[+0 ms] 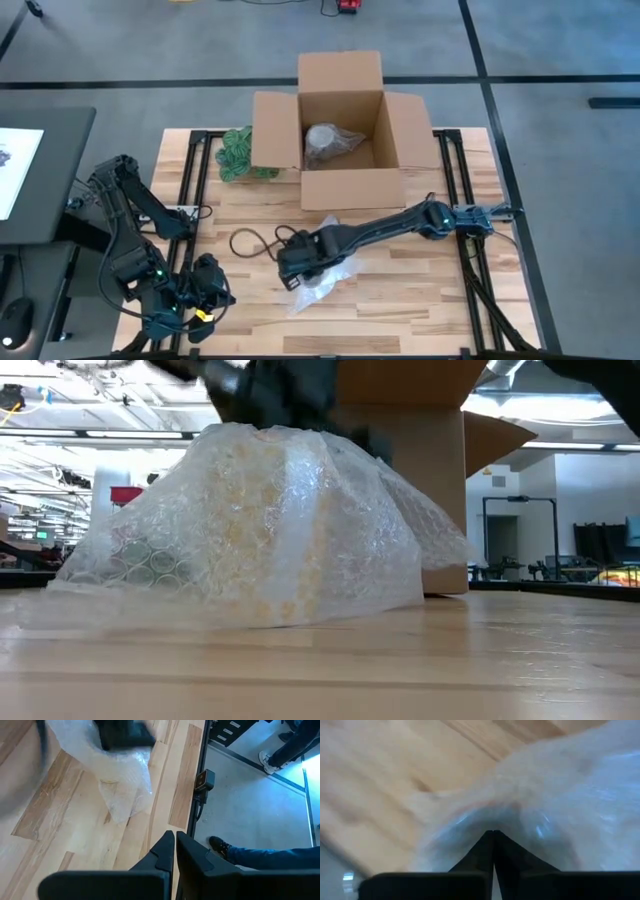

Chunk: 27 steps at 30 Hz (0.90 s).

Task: Wrap mug
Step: Wrap the yellow mug with bubble wrap

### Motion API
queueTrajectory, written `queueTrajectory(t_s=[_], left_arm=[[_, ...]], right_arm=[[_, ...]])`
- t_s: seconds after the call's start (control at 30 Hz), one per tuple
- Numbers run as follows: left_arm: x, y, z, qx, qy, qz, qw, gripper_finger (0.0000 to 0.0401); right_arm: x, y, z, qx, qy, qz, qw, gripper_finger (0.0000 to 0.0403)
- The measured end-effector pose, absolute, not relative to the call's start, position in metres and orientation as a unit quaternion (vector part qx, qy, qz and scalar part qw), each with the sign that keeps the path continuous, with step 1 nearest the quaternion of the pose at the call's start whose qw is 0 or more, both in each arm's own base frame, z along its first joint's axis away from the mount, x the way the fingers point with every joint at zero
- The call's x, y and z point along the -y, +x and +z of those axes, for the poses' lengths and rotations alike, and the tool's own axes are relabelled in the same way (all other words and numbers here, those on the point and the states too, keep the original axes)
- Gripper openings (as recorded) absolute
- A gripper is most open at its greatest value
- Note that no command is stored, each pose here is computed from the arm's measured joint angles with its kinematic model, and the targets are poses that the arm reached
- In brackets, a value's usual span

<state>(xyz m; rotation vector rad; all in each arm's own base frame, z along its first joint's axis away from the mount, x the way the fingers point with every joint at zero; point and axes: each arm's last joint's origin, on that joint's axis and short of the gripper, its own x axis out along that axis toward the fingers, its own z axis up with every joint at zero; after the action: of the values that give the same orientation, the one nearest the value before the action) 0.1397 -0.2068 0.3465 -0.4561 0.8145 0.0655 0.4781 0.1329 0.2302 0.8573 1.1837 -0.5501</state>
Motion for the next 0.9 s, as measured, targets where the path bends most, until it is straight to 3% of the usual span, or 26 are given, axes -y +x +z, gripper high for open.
queueTrajectory(t_s=[0.13,0.37,0.9], left_arm=[[0.207,0.14,0.347,-0.393,-0.22,0.032,0.892,0.0],[0.207,0.14,0.347,-0.392,-0.22,0.031,0.893,0.0],[0.207,0.14,0.347,-0.391,-0.215,0.031,0.894,0.0]], right_arm=[[-0.13,0.468,0.266,-0.507,0.412,-0.238,0.719,0.0],[-0.129,0.451,0.276,-0.486,0.337,-0.307,0.745,0.0],[-0.148,0.478,0.197,-0.543,0.321,-0.283,0.723,0.0]])
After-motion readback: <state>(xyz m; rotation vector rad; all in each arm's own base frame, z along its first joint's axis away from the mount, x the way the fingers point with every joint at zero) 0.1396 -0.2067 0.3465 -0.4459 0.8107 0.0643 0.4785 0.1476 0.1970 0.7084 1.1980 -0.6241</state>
